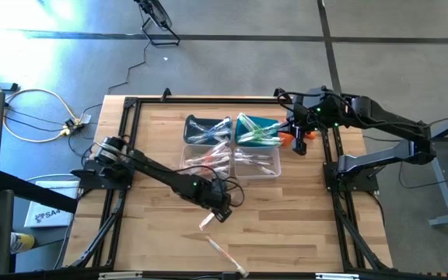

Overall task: Pick & Place Toothbrushes
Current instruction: Put the orange toothbrush into the gray bin

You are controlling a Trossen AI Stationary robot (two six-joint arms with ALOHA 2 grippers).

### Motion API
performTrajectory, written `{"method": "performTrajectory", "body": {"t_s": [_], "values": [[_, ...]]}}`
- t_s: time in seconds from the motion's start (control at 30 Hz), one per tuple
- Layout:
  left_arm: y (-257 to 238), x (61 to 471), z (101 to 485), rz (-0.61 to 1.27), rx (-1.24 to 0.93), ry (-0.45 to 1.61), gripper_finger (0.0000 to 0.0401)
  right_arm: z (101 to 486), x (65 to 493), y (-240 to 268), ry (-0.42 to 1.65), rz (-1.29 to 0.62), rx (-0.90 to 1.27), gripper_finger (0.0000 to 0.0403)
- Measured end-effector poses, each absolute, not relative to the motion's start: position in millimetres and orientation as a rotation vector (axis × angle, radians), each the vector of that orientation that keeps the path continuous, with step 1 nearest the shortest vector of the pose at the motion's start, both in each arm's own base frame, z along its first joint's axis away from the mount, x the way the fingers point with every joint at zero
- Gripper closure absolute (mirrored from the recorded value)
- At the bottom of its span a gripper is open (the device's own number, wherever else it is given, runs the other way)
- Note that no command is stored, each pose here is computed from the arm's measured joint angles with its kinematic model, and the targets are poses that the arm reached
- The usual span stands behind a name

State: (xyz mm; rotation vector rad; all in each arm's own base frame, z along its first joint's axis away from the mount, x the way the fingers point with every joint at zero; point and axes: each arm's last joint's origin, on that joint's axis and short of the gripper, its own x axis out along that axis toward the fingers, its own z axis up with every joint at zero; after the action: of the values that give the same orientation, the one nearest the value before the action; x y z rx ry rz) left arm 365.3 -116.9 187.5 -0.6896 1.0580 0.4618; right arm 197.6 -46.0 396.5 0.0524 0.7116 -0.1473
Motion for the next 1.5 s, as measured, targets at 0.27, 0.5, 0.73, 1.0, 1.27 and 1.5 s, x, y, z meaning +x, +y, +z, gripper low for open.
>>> {"method": "performTrajectory", "body": {"t_s": [0.27,0.5,0.73,1.0,1.27,1.5], "values": [[-120,376,162,0.472,-0.685,1.066,0.0245,397,198,-46,0.705,-0.148,0.051,0.0398],[-124,385,153,0.445,-0.707,1.025,0.0245,397,198,-46,0.705,-0.148,0.051,0.0398],[-123,385,152,0.457,-0.723,1.032,0.0254,397,198,-46,0.704,-0.148,0.051,0.0398],[-123,383,151,0.469,-0.729,1.043,0.0334,397,198,-46,0.704,-0.148,0.051,0.0398],[-124,384,150,0.438,-0.752,1.070,0.0388,397,198,-46,0.705,-0.148,0.051,0.0398],[-124,377,169,0.392,-0.757,1.078,0.0379,397,198,-46,0.708,-0.147,0.050,0.0398]]}}
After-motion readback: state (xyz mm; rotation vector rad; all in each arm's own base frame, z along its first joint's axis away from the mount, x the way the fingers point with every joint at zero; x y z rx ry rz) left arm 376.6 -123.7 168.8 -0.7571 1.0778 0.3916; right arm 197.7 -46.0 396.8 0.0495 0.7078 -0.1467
